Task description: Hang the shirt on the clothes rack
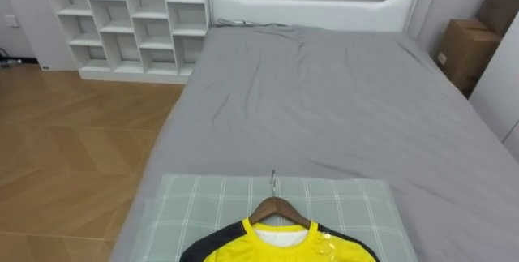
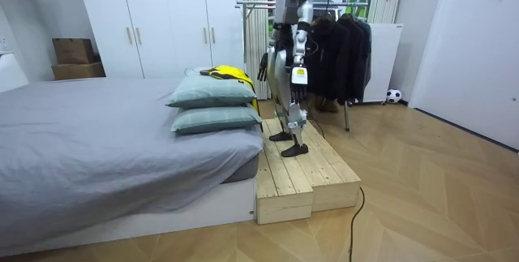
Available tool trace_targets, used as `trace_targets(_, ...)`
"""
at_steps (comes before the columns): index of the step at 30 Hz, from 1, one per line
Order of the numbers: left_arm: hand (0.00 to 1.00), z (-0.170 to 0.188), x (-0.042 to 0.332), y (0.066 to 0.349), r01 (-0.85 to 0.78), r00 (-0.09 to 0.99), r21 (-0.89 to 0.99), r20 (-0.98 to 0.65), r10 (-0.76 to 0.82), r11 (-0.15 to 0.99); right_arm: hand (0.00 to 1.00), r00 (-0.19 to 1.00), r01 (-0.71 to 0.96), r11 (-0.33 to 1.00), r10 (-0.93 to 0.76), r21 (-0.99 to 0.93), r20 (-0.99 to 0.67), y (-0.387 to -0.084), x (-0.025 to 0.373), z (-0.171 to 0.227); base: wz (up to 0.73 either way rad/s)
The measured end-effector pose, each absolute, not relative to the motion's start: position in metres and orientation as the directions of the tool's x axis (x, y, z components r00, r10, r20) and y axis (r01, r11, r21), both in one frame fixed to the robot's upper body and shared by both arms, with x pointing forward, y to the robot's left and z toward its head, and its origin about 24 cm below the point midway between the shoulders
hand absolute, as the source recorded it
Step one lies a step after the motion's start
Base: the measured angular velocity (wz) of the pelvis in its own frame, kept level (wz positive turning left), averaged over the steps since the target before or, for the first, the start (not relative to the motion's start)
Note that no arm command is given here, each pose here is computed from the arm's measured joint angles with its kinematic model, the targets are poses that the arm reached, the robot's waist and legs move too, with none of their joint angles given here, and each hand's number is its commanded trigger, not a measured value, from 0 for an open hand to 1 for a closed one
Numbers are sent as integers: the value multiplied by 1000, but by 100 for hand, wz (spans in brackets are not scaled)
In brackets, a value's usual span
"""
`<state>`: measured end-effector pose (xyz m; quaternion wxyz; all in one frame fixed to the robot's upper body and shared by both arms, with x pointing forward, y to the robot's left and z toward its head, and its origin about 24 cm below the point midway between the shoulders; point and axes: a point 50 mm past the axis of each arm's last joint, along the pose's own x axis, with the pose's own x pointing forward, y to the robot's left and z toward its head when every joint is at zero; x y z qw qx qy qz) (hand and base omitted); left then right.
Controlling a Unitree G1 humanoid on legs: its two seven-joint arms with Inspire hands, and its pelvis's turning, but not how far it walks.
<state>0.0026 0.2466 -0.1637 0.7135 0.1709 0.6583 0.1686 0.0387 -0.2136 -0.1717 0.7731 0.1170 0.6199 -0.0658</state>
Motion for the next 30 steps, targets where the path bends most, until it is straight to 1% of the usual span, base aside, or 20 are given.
trace_targets(5,0,-164,4,245,-125,58,448,-887,457,885,0,218,228,970,36,87,-975,-214,39,-172,0)
trace_targets(12,0,-164,0,246,-130,57,457,-882,467,880,0,213,213,976,2,49,-977,-215,40,-172,3)
trace_targets(14,0,-163,2,247,-171,58,453,-882,468,875,0,213,210,977,0,46,-977,-215,41,-172,2)
trace_targets(18,0,-162,-4,252,-301,15,447,-881,473,842,0,213,194,980,-5,37,-977,-216,41,-172,2)
trace_targets(21,0,-161,-4,257,-362,2,455,-872,489,814,0,213,202,979,-10,34,-977,-217,41,-171,7)
trace_targets(27,0,-159,-8,260,-425,-19,481,-851,524,767,0,209,180,983,-18,20,-978,-219,41,-171,10)
trace_targets(30,0,-157,-3,264,-446,-6,495,-835,550,746,0,201,173,985,-35,1,-979,-223,39,-171,9)
